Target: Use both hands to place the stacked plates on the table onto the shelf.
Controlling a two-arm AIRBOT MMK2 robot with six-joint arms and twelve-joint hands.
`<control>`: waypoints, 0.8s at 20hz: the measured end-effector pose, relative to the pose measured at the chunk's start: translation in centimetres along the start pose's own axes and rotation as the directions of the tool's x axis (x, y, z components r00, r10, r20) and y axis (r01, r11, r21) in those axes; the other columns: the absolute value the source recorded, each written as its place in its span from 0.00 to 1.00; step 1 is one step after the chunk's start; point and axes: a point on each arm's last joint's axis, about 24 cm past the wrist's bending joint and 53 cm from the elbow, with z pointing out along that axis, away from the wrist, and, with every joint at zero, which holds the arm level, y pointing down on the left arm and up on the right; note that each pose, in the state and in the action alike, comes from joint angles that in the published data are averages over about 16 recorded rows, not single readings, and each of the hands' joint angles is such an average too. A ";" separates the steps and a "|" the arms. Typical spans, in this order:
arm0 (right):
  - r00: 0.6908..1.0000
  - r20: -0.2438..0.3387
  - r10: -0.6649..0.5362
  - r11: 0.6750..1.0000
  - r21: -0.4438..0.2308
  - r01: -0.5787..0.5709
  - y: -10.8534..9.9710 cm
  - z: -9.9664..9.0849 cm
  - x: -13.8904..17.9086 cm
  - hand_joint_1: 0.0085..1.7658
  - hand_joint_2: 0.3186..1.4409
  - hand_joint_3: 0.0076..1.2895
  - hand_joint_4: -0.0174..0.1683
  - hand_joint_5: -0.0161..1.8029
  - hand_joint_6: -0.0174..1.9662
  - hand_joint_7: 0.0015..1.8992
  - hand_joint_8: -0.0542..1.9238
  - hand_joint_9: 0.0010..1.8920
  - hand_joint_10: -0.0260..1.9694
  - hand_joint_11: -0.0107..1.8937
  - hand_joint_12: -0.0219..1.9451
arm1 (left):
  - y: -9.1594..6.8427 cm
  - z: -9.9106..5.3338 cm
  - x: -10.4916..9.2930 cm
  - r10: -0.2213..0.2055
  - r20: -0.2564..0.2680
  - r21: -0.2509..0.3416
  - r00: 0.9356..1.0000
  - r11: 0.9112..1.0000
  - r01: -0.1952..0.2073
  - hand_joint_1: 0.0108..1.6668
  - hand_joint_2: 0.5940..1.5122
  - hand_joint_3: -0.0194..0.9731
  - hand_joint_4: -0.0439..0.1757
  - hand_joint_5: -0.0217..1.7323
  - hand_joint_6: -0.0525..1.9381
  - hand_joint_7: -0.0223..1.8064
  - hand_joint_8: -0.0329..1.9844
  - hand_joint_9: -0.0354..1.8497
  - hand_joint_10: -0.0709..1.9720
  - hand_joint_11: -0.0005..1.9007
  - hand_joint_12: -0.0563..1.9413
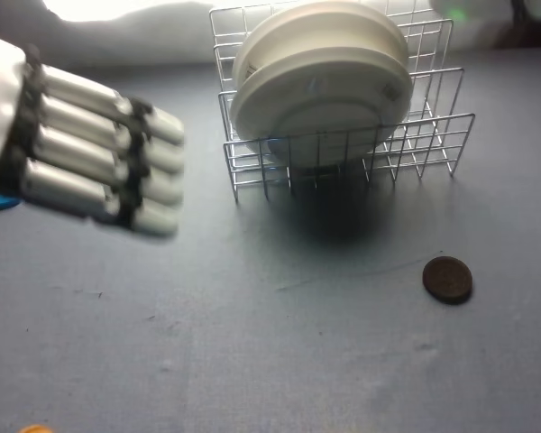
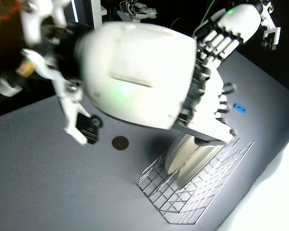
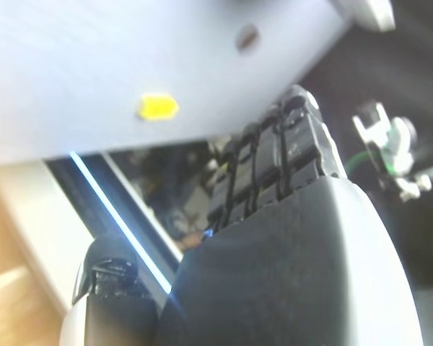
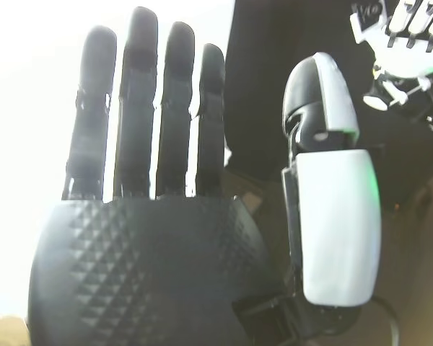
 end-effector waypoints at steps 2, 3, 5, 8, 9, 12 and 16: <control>1.000 -0.010 -0.018 1.000 0.000 0.018 0.2 -0.8 0.5 0.32 0.67 0.00 0.09 0.47 0.23 0.51 0.28 0.51 0.28 0.32 0.77 | -0.9 0.4 -0.3 0.005 0.007 0.030 1.000 1.000 -0.005 0.03 0.64 0.04 0.24 0.25 0.24 0.27 0.25 0.25 0.29 0.14 0.43; 0.999 -0.016 -0.027 1.000 0.000 0.027 0.3 -1.1 0.8 0.28 0.68 0.00 0.11 0.49 0.29 0.53 0.34 0.53 0.34 0.36 0.80 | -1.3 0.5 -0.4 0.006 0.009 0.043 1.000 0.999 -0.006 0.05 0.64 0.04 0.27 0.31 0.30 0.33 0.31 0.30 0.35 0.19 0.49; 0.998 -0.030 -0.046 0.999 -0.001 0.046 0.5 -1.7 1.4 0.23 0.71 0.00 0.20 0.55 0.41 0.58 0.46 0.58 0.46 0.45 0.84 | -1.9 0.8 -0.5 0.006 0.010 0.064 1.000 0.998 -0.006 0.09 0.67 0.04 0.36 0.41 0.42 0.44 0.43 0.41 0.47 0.30 0.61; 0.996 -0.049 -0.072 0.997 -0.006 0.072 0.8 -2.2 2.3 0.20 0.76 0.00 0.37 0.64 0.59 0.66 0.64 0.67 0.64 0.59 0.89 | -2.4 1.1 -0.3 0.000 0.003 0.082 1.000 0.997 0.000 0.16 0.70 0.03 0.49 0.55 0.60 0.59 0.61 0.57 0.66 0.45 0.79; 0.995 -0.055 -0.082 0.997 -0.010 0.081 0.9 -2.3 2.6 0.20 0.77 0.00 0.42 0.67 0.64 0.69 0.70 0.70 0.70 0.64 0.91 | -2.5 1.2 -0.3 -0.003 0.002 0.084 1.000 0.996 0.003 0.19 0.71 0.03 0.53 0.60 0.66 0.64 0.66 0.62 0.72 0.50 0.85; 0.994 -0.063 -0.093 0.996 -0.017 0.092 1.2 -2.4 3.0 0.18 0.80 0.01 0.52 0.73 0.79 0.74 0.85 0.76 0.86 0.76 0.96 | -2.6 1.2 -0.2 -0.009 0.002 0.087 1.000 0.996 0.009 0.24 0.72 0.03 0.61 0.69 0.81 0.74 0.82 0.72 0.87 0.62 0.96; 0.991 -0.077 -0.109 0.994 -0.025 0.108 1.4 -2.5 3.7 0.22 0.83 0.01 0.70 0.85 0.97 0.85 0.98 0.88 0.97 0.94 0.98 | -2.8 1.4 -0.1 -0.015 -0.002 0.094 1.000 0.995 0.015 0.32 0.73 0.02 0.78 0.80 0.97 0.87 0.96 0.86 0.97 0.80 0.99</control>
